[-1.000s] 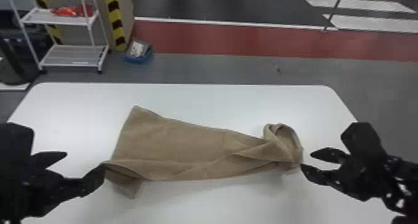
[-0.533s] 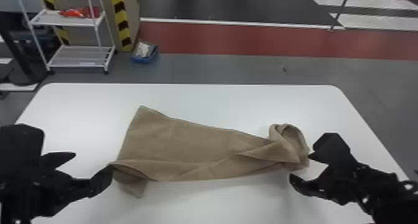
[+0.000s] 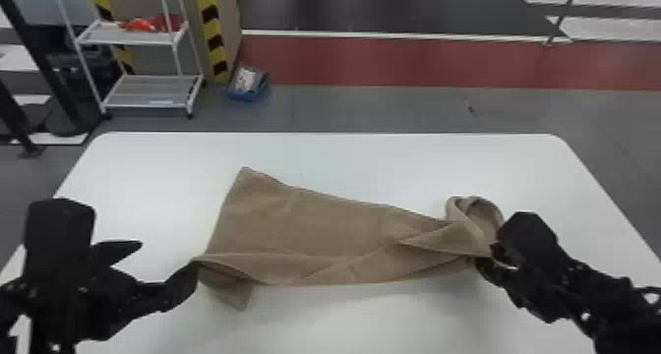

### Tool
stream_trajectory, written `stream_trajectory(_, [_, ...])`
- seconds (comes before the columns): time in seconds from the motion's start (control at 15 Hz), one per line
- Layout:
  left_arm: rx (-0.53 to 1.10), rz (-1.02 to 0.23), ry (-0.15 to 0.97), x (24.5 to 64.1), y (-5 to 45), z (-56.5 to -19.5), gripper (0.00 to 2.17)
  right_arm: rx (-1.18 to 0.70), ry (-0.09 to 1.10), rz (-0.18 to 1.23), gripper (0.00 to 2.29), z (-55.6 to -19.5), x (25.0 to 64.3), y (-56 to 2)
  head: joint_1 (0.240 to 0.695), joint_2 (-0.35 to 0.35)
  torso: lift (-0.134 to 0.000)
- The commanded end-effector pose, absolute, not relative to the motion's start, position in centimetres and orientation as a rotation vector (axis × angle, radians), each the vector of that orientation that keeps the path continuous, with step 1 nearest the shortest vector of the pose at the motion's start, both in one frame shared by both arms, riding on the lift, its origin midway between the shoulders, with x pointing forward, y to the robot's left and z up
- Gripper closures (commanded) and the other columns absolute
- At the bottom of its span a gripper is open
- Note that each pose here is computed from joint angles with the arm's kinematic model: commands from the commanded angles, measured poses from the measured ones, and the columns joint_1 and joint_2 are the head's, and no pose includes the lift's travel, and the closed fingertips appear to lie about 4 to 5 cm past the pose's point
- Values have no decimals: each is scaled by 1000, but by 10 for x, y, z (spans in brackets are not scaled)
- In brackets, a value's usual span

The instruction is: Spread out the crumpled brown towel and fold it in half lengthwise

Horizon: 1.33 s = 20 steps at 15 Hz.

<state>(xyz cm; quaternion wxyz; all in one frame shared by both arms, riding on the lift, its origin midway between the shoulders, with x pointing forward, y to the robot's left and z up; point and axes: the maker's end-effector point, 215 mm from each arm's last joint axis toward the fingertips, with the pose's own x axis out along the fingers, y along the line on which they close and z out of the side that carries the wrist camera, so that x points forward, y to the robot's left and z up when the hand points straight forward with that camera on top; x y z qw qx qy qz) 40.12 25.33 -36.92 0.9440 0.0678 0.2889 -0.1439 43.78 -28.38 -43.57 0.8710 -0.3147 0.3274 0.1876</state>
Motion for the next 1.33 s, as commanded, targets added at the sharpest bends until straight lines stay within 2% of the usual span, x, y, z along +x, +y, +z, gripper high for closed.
stream_trajectory(0.0, [137,-292,588,401,256,-368,83,-668,653,383,2118,-424,439,-293,695,-40,-125])
stream_trajectory(0.13, [138,-292,581,401,256,-365,83,-639,622,388,2125,-405,437,-299,695,-46,-125])
stream_trajectory(0.4, [137,-285,577,399,263,-361,87,-491,528,475,2125,-315,404,-345,695,-64,-125])
stream_trajectory(0.6, [138,-282,572,400,263,-359,144,-488,486,348,2125,-269,411,-402,695,-107,-125])
stream_trajectory(0.67, [137,-288,572,399,260,-359,147,-526,508,334,2125,-271,414,-405,695,-134,-125])
stream_trajectory(0.8, [138,-295,567,402,252,-358,151,-622,586,337,2125,-304,431,-387,695,-190,-125])
stream_trajectory(0.87, [144,-307,563,404,243,-357,151,-660,630,344,2115,-328,443,-374,695,-193,-125])
stream_trajectory(0.93, [146,-318,564,404,237,-358,151,-645,684,337,1939,-354,451,-362,695,-192,-125])
stream_trajectory(1.0, [144,-323,567,404,234,-359,151,-626,723,338,1484,-370,450,-355,695,-187,-125])
stream_trajectory(1.07, [143,-323,570,403,234,-360,151,-616,738,356,475,-379,447,-347,695,-180,-125])
stream_trajectory(1.13, [143,-319,575,402,237,-362,151,-613,747,360,-1,-384,443,-347,695,-166,-125])
stream_trajectory(1.27, [145,-318,581,399,239,-365,151,-600,741,344,-1,-379,437,-361,695,-152,-125])
